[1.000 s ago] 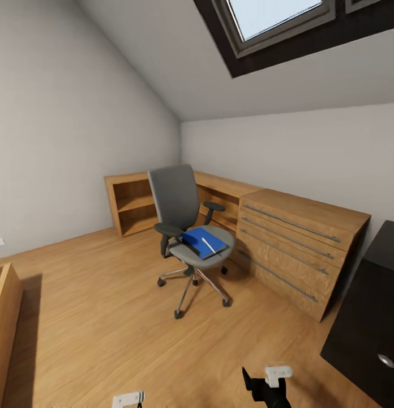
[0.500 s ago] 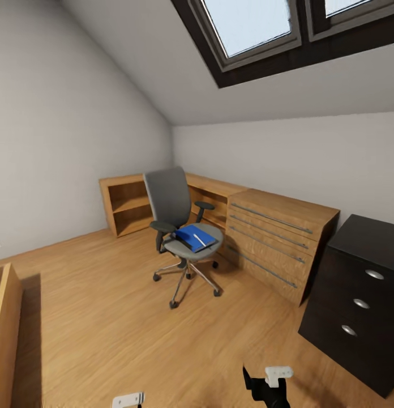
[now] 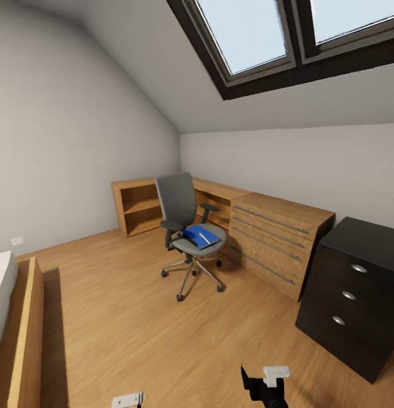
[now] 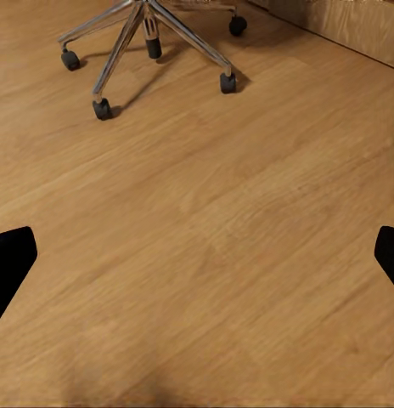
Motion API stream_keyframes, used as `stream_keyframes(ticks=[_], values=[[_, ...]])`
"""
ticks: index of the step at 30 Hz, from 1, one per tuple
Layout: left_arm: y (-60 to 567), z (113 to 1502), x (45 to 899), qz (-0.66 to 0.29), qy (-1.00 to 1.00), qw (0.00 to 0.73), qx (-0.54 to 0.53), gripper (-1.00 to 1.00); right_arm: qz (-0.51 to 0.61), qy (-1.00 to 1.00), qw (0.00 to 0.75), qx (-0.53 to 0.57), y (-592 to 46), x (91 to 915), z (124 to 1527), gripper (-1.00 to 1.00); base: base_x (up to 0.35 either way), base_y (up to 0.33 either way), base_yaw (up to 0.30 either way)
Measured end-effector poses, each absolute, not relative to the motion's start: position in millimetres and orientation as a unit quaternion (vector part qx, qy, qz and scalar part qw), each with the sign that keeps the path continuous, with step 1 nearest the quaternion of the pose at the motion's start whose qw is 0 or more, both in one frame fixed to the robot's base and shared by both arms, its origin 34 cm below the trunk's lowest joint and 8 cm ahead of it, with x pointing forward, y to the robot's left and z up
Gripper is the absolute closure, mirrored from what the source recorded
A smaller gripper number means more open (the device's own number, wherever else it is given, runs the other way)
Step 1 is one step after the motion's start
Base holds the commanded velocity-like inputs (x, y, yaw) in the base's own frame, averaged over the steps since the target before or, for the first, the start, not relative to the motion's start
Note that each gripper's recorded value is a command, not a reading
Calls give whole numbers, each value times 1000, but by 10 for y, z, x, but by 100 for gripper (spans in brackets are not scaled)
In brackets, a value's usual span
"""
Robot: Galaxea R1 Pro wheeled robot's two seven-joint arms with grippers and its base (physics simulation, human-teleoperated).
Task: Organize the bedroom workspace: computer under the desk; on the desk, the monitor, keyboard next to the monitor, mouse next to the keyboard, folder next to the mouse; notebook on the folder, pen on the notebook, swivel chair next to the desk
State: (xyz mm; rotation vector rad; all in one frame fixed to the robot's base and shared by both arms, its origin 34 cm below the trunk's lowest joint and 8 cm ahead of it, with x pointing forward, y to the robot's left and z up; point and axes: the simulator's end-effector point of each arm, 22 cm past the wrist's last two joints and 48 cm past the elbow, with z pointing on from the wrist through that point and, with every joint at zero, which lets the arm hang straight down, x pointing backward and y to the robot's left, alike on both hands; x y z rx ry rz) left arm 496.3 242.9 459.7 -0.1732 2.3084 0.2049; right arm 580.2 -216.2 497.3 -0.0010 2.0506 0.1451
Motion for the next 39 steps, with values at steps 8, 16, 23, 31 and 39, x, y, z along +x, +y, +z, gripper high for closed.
stream_keyframes(ticks=[8,16,23,31,39], values=[[2436,4797,5014,81,909,402,-70,-100,60,851,522,-1,-2164,5849,5186,-100,-341,0,-94],[2450,4987,5055,81,907,406,-71,-100,58,849,526,0,-2197,5888,5381,-100,-268,0,-220],[2456,5144,5083,82,906,408,-72,-100,57,847,528,0,-2216,5915,5542,-100,-50,0,-264],[2457,5307,5108,82,906,410,-73,-100,56,847,529,0,-2225,5939,5707,-100,-70,5,-284],[2471,5458,5129,82,905,411,-74,-100,57,847,529,0,-2217,5954,5854,-100,-285,58,-298]])
